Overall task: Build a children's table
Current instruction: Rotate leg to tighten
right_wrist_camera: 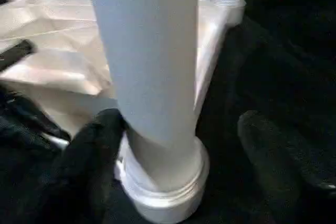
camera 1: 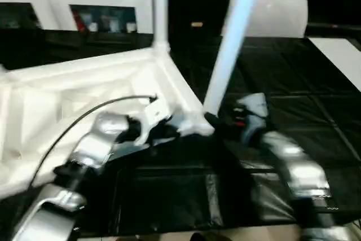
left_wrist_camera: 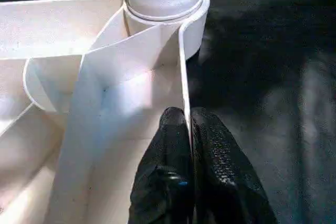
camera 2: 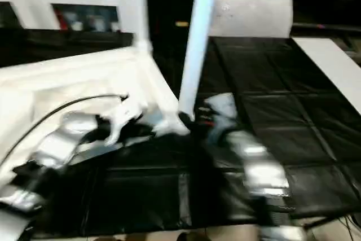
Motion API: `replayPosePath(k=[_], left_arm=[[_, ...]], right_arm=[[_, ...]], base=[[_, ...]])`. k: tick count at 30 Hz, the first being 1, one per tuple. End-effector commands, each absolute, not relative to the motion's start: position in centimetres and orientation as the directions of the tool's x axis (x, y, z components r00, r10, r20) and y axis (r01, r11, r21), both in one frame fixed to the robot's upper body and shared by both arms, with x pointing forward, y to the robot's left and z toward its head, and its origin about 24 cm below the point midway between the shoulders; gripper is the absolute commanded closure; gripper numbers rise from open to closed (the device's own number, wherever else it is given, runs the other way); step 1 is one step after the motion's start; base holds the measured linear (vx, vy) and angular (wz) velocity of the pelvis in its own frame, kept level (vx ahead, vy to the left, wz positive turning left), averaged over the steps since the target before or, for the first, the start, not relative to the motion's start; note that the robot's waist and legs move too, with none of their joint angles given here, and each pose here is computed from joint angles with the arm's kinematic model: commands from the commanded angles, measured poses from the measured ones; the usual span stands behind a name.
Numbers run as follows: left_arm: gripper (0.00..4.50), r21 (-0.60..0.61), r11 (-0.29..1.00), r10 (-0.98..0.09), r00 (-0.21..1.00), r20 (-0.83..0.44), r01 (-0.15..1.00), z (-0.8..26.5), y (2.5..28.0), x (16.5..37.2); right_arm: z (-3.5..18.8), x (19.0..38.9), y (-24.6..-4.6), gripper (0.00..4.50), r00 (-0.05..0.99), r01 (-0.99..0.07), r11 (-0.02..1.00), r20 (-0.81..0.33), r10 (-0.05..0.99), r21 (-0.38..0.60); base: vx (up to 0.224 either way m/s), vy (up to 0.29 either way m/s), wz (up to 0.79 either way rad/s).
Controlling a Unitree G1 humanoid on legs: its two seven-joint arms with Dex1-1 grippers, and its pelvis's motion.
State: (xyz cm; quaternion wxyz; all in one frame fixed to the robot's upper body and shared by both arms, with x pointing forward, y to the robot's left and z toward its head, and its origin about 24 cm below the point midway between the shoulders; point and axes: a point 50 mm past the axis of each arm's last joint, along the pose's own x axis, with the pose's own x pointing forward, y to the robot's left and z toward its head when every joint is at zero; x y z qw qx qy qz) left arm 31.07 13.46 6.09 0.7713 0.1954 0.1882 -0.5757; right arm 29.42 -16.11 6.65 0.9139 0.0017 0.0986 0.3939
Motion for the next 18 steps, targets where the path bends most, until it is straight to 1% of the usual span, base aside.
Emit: replayPosePath(k=[1,2,3,5,6,9,11,13,15,18], left_arm=[[4.5,0.086,0.13,-0.875,0.155,-0.459,0.988,6.8,12.6,30.3],[4.5,0.086,0.118,-0.874,0.145,-0.464,0.989,6.8,12.7,30.3],[4.5,0.086,0.097,-0.872,0.126,-0.472,0.992,6.8,12.8,30.1],[4.5,0.071,0.021,-0.867,0.054,-0.496,0.997,6.8,13.3,29.6],[4.5,0.063,-0.012,-0.862,0.022,-0.507,0.998,6.8,13.4,29.5],[4.5,0.045,-0.072,-0.85,-0.038,-0.526,0.996,6.9,13.7,29.3],[4.5,0.037,-0.107,-0.839,-0.07,-0.539,0.994,7.0,13.8,29.2],[4.5,0.032,-0.144,-0.826,-0.102,-0.554,0.989,7.0,13.9,29.1],[4.5,0.025,-0.179,-0.816,-0.135,-0.562,0.983,7.1,13.9,29.0],[4.5,0.023,-0.197,-0.811,-0.149,-0.566,0.98,7.2,13.9,28.9]], right_arm=[[7.5,28.7,-17.2,0.32,0.585,-0.797,0.601,-0.184,0.79,0.05],[7.5,28.7,-17.4,0.32,0.572,-0.806,0.59,-0.191,0.798,0.047],[7.6,28.5,-17.7,0.19,0.548,-0.822,0.567,-0.205,0.811,0.043],[7.9,28.0,-18.4,0.05,0.44,-0.888,0.46,-0.254,0.861,0.022],[8.0,27.8,-18.5,0.05,0.391,-0.911,0.412,-0.271,0.879,0.021],[8.2,27.7,-18.7,0.05,0.303,-0.945,0.325,-0.292,0.907,0.029],[8.1,27.7,-18.6,0.05,0.259,-0.96,0.278,-0.299,0.918,0.02],[7.9,27.7,-18.5,0.05,0.207,-0.973,0.228,-0.311,0.928,0.033],[7.7,27.7,-18.3,0.38,0.144,-0.983,0.173,-0.322,0.936,0.065],[7.5,27.8,-18.0,0.44,0.107,-0.986,0.141,-0.327,0.939,0.083]], base=[[0.0,0.0,0.0],[0.0,0.0,0.0],[0.0,0.0,0.0],[0.0,0.0,0.0],[0.0,0.0,0.0],[0.0,0.0,0.0],[0.0,0.0,0.0],[0.0,0.0,0.0],[0.0,0.0,0.0],[0.0,0.0,0.0]])
